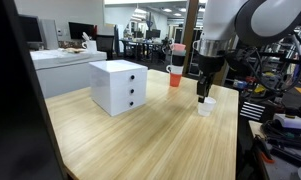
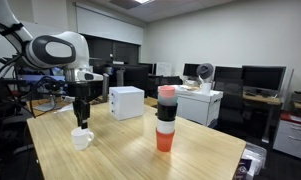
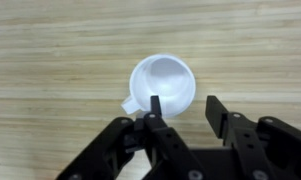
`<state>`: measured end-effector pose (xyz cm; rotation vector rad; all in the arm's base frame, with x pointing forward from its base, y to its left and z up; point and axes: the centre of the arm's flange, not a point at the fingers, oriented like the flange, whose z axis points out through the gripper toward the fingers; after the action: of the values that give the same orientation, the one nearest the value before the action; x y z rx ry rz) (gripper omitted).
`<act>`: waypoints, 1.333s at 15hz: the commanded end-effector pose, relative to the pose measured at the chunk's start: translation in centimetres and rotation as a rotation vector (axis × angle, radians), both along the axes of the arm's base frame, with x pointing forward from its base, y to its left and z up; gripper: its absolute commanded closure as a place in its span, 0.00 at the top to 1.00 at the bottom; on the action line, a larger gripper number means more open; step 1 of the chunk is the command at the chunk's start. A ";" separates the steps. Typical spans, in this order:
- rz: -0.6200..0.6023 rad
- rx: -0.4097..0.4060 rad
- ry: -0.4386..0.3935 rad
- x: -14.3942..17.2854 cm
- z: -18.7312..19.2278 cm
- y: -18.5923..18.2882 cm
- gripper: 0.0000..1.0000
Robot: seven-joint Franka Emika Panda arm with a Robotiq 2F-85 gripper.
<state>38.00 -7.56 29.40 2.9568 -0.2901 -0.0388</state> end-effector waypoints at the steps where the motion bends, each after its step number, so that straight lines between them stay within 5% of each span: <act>1: -0.013 0.008 -0.055 0.8 3.8 -0.7 0.82; 5: -0.046 0.000 -0.148 3.8 9.4 -2.6 1.00; 11: -0.062 -0.005 -0.223 6.9 15.1 -7.0 1.00; 20: -0.042 -0.001 -0.255 9.9 17.6 -11.7 1.00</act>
<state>46.40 -17.69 46.49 2.9349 -0.4137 0.3523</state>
